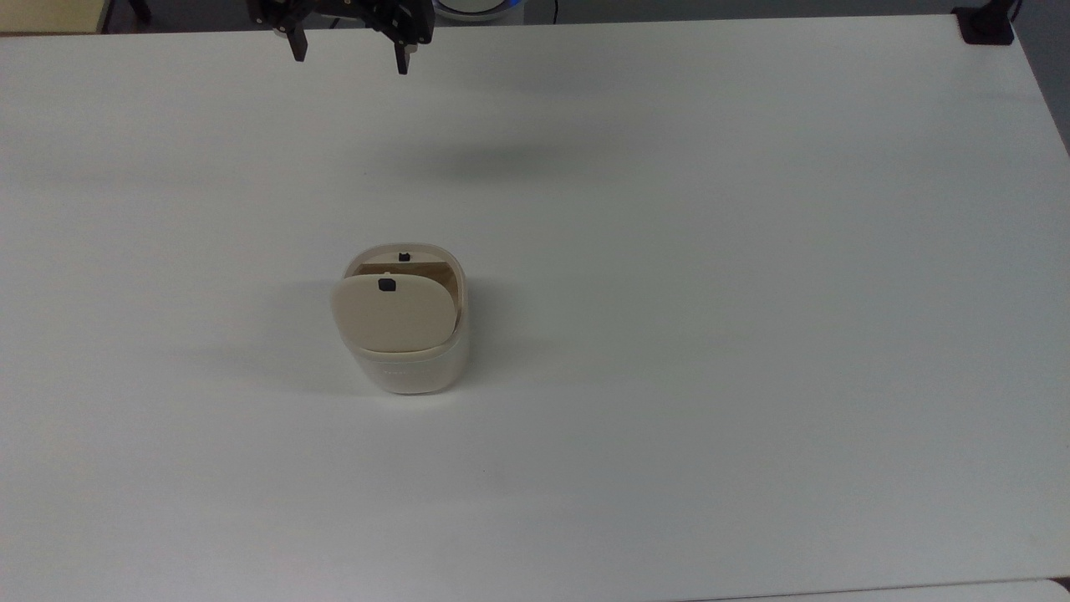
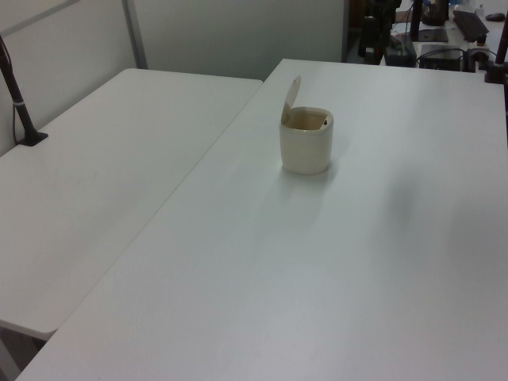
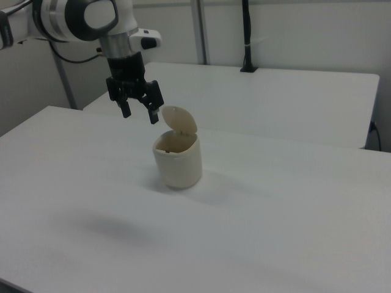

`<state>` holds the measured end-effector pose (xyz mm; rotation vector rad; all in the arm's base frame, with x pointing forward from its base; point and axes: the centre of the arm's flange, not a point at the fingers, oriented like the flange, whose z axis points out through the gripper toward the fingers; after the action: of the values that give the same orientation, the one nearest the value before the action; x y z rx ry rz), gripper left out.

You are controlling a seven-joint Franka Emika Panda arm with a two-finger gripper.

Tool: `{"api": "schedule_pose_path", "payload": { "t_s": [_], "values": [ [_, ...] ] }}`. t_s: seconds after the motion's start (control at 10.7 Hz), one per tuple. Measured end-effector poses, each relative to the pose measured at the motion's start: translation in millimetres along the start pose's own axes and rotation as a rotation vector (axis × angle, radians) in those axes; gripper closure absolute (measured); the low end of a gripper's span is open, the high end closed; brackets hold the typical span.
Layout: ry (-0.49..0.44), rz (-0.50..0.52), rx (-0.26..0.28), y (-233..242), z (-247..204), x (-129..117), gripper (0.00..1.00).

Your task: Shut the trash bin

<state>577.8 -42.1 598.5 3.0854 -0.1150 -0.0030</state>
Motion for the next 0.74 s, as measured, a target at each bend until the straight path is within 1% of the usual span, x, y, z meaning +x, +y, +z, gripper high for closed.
{"api": "schedule_pose_path", "payload": {
  "t_s": [0.09, 0.74],
  "values": [
    [0.000, 0.000, -0.011, 1.4, 0.0, 0.0, 0.00],
    [0.009, 0.004, -0.012, 4.0, -1.1, 0.8, 0.00]
  ]
}}
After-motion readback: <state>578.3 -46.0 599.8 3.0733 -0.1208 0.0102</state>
